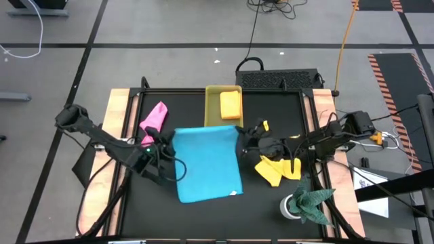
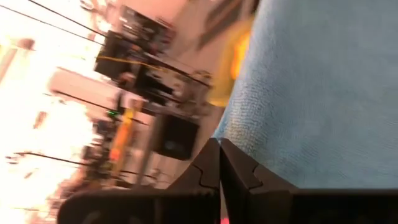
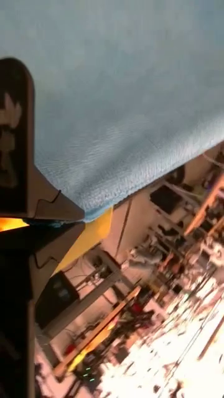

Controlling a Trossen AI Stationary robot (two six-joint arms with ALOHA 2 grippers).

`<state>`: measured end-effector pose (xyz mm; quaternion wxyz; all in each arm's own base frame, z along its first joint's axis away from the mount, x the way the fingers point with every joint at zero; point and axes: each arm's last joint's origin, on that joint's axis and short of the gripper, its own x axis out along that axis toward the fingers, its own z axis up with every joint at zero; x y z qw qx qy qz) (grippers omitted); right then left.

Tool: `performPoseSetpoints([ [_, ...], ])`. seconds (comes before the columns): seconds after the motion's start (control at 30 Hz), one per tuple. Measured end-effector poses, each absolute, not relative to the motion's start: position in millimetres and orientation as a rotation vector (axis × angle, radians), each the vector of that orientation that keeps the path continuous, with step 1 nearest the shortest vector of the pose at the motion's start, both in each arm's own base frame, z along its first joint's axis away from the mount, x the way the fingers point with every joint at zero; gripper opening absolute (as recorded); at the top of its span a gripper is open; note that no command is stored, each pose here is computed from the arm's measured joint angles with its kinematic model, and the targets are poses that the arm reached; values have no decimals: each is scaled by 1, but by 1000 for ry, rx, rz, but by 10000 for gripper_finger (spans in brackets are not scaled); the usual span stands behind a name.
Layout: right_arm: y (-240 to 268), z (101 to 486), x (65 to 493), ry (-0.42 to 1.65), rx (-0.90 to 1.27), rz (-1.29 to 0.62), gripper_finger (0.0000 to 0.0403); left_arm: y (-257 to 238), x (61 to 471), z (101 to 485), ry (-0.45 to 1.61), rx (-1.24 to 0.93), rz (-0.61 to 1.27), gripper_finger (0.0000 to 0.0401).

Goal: Fold microfiber towels
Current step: Fold the blue towel

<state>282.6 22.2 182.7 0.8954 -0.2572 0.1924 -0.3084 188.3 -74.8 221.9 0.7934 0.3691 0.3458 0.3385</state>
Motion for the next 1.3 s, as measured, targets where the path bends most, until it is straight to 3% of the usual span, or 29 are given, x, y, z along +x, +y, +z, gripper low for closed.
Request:
performPoseSetpoints([
  [0.2,48,162,272,493,-585,-376,0,-94,173,193,725,617,541,1],
  [0.33,67,152,264,485,-543,-144,0,-124,173,186,622,499,305,0],
  [0.47,81,150,258,473,-506,-35,0,-149,173,188,508,384,63,0],
  [0.6,89,147,255,483,-450,44,0,-162,172,181,502,330,-33,0],
  [1.03,89,142,252,544,-429,76,0,-171,174,142,617,380,21,2],
  [1.2,71,156,264,416,-470,-90,0,-150,177,156,499,570,336,3],
  [1.3,50,172,272,299,-435,-381,0,-130,180,168,437,766,598,2],
])
